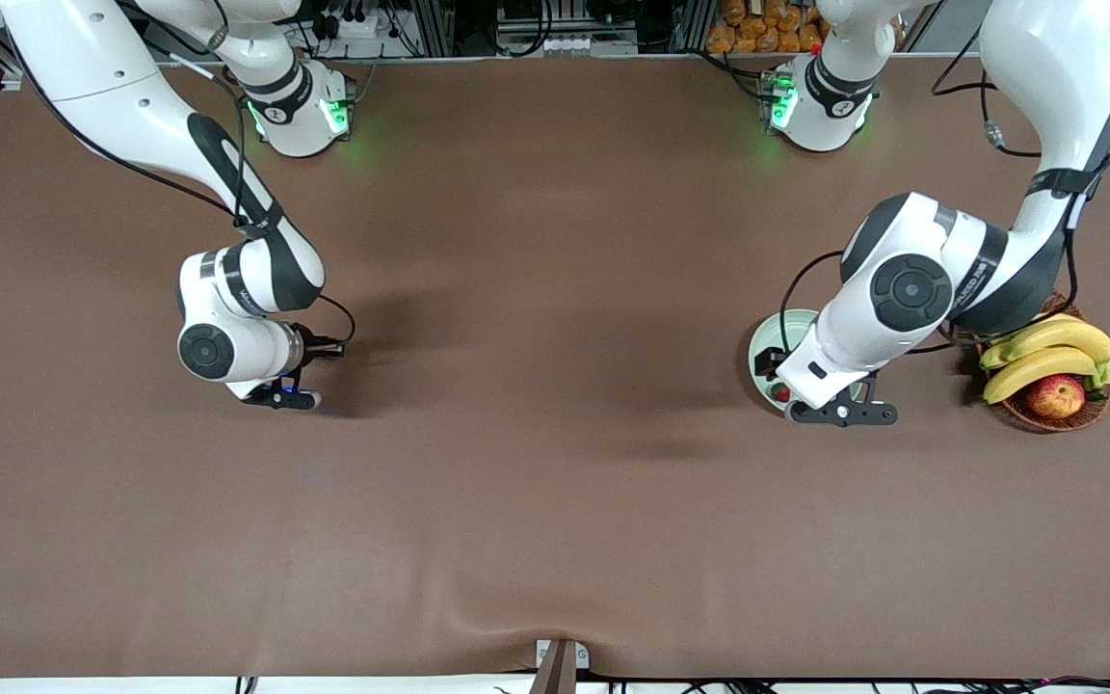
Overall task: Collect all strawberries into plate
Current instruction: 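Open the left gripper over the plate while the right gripper lifts strawberry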
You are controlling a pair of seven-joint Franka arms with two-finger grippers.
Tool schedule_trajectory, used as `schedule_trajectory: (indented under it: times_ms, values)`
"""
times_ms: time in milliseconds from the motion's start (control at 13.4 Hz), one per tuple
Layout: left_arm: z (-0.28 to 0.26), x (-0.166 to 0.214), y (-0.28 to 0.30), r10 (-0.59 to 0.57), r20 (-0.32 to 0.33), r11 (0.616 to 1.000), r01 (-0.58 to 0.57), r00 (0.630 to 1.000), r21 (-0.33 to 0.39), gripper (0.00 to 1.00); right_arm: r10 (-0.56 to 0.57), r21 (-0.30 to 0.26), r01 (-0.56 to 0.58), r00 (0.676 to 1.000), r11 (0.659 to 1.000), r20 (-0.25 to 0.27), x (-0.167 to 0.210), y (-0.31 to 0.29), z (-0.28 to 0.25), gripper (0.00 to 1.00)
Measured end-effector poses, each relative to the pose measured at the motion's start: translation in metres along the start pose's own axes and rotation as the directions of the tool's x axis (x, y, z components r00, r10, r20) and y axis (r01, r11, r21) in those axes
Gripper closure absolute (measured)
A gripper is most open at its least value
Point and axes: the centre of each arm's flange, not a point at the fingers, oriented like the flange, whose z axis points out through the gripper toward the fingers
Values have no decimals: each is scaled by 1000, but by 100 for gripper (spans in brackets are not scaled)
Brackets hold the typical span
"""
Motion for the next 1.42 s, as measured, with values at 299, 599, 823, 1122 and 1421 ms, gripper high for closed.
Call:
schedule_trajectory:
  times_ms: [299, 599, 823, 1122, 1421]
  values:
    - [-26, -1, 41, -93, 3, 991, 93, 996, -98, 0, -2, -1, 2, 1000, 1000, 4, -1, -1, 0, 60]
    - [-37, -28, 117, -178, 20, 976, 179, 984, -123, 0, -29, 19, 31, 996, 999, -79, 7, -20, -38, 60]
    - [-28, -43, 151, -205, 44, 971, 208, 978, -117, 0, -75, 37, 84, 979, 996, -191, 15, -61, -94, 60]
    - [-29, -41, 152, -222, 44, 967, 226, 974, -121, 0, -79, 58, 98, 961, 994, -265, 13, -109, -130, 60]
    - [-37, -27, 126, -269, 39, 955, 272, 962, -123, 0, -29, 102, 60, 959, 993, -282, 18, -151, -131, 60]
